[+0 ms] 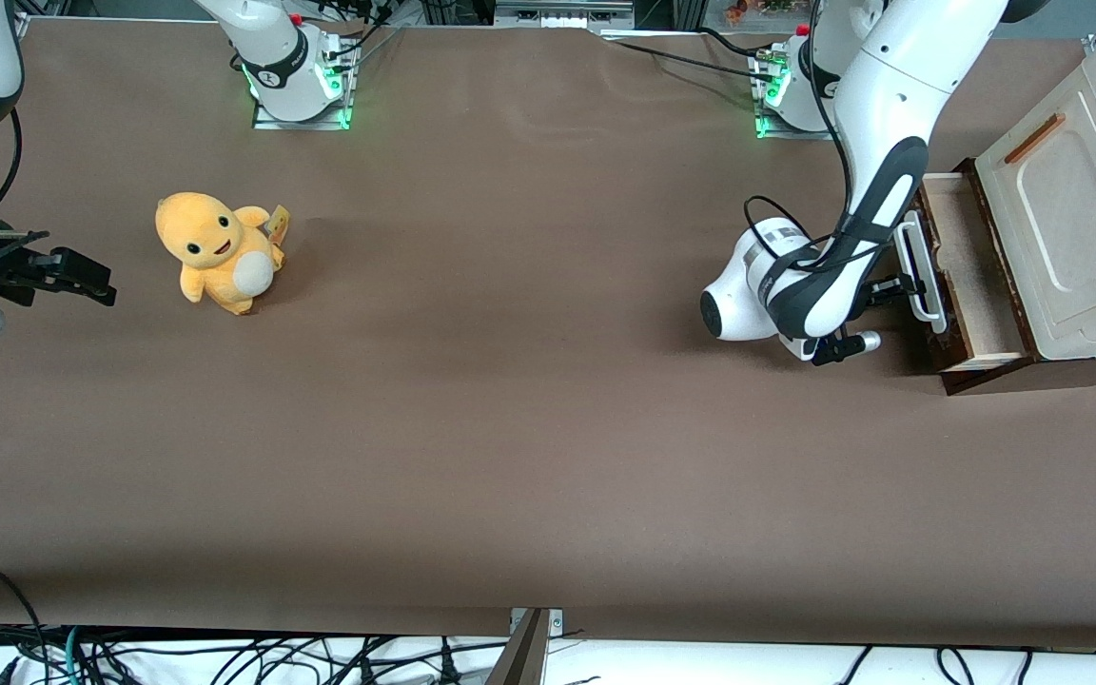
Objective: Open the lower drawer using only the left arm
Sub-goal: 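Pull the gripped handle outward to slide the lower drawer open, then open the left gripper and withdraw it from the handle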
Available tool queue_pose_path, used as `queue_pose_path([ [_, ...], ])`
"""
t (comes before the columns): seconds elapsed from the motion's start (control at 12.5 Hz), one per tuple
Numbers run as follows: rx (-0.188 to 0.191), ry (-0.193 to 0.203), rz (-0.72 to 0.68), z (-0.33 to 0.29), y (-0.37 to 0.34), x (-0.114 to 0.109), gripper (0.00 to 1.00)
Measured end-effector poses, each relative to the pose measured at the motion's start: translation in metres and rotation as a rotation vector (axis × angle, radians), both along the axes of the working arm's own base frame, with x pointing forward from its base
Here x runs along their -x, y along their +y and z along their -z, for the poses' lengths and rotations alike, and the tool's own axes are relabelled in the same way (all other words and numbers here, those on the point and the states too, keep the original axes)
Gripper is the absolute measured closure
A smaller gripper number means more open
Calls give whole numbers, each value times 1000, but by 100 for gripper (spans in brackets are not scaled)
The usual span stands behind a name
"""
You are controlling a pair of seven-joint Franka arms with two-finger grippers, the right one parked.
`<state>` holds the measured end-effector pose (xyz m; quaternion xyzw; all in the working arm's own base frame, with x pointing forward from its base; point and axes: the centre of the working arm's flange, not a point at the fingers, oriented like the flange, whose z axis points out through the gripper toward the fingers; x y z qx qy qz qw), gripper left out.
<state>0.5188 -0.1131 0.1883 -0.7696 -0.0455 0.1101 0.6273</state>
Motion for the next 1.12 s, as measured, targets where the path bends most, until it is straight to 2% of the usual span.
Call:
queue_pose_path([
  [1.12,0,-18,1,-1,-10,3,81],
])
